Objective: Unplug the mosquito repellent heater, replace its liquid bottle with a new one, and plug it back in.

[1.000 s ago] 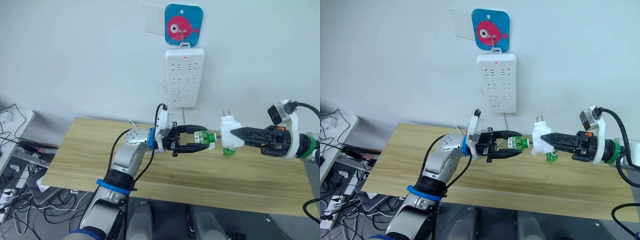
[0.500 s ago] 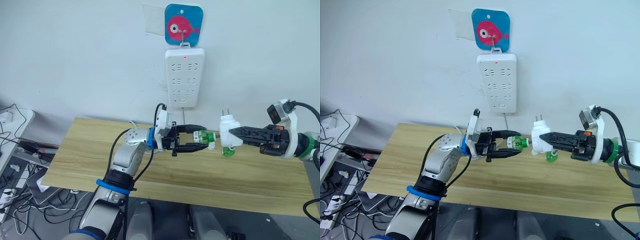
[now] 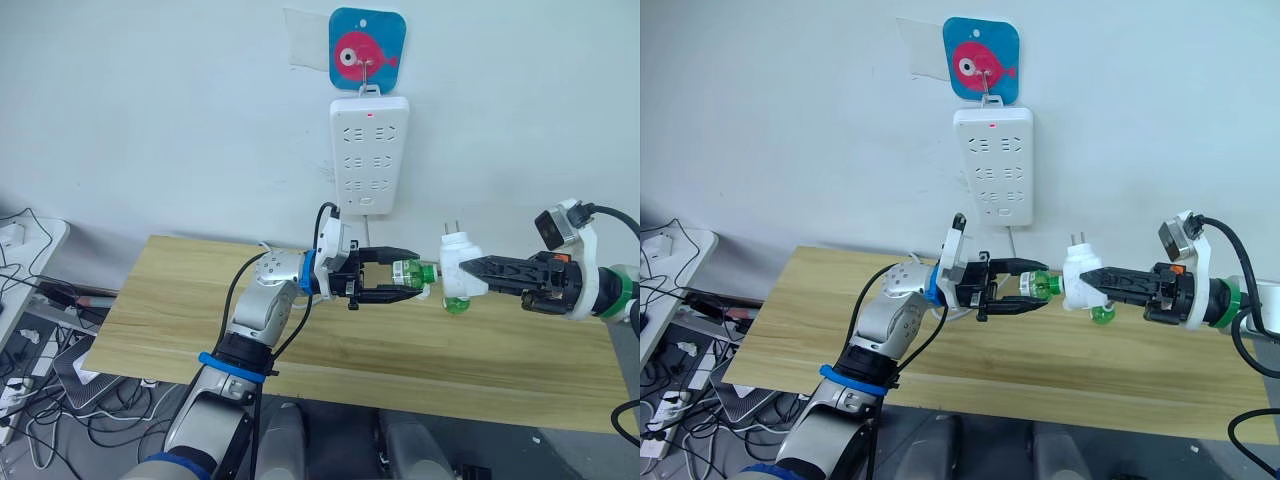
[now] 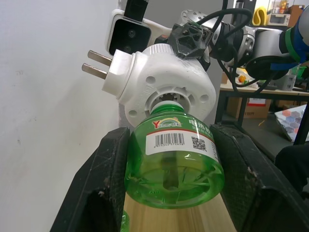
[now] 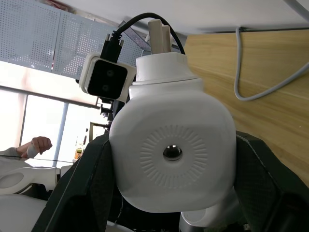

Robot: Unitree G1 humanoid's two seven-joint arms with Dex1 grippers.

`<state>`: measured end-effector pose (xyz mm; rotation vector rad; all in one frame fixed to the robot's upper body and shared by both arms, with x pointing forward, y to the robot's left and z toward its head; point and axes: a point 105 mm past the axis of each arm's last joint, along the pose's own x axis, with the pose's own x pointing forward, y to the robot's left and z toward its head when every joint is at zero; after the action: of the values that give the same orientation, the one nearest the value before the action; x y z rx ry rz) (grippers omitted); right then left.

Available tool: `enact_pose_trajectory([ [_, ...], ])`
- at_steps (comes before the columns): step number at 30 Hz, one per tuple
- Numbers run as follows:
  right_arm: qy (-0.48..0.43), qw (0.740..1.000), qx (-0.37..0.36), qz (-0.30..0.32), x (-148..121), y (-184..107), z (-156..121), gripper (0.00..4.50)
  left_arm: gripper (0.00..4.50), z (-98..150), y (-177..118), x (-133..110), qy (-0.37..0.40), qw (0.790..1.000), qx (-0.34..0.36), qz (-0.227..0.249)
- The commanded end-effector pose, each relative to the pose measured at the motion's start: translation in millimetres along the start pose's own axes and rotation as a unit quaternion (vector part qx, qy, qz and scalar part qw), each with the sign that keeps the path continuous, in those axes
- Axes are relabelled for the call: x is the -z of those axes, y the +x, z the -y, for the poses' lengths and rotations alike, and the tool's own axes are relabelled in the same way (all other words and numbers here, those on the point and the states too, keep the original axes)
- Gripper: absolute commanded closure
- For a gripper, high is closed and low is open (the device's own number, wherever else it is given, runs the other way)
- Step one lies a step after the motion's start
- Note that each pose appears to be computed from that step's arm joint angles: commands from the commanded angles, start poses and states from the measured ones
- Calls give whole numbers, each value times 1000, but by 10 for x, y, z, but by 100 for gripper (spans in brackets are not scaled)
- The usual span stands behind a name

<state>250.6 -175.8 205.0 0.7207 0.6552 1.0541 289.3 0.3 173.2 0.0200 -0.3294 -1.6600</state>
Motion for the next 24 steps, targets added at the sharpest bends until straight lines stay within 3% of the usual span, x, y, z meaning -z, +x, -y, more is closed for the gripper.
enact_pose_trajectory([
  [1,-24,999,-24,4,-40,45,-134,152,226,36,81,-72,15,1000,17,11],
  [24,-45,997,-44,-34,101,263,-216,152,226,80,125,-56,15,999,41,9],
])
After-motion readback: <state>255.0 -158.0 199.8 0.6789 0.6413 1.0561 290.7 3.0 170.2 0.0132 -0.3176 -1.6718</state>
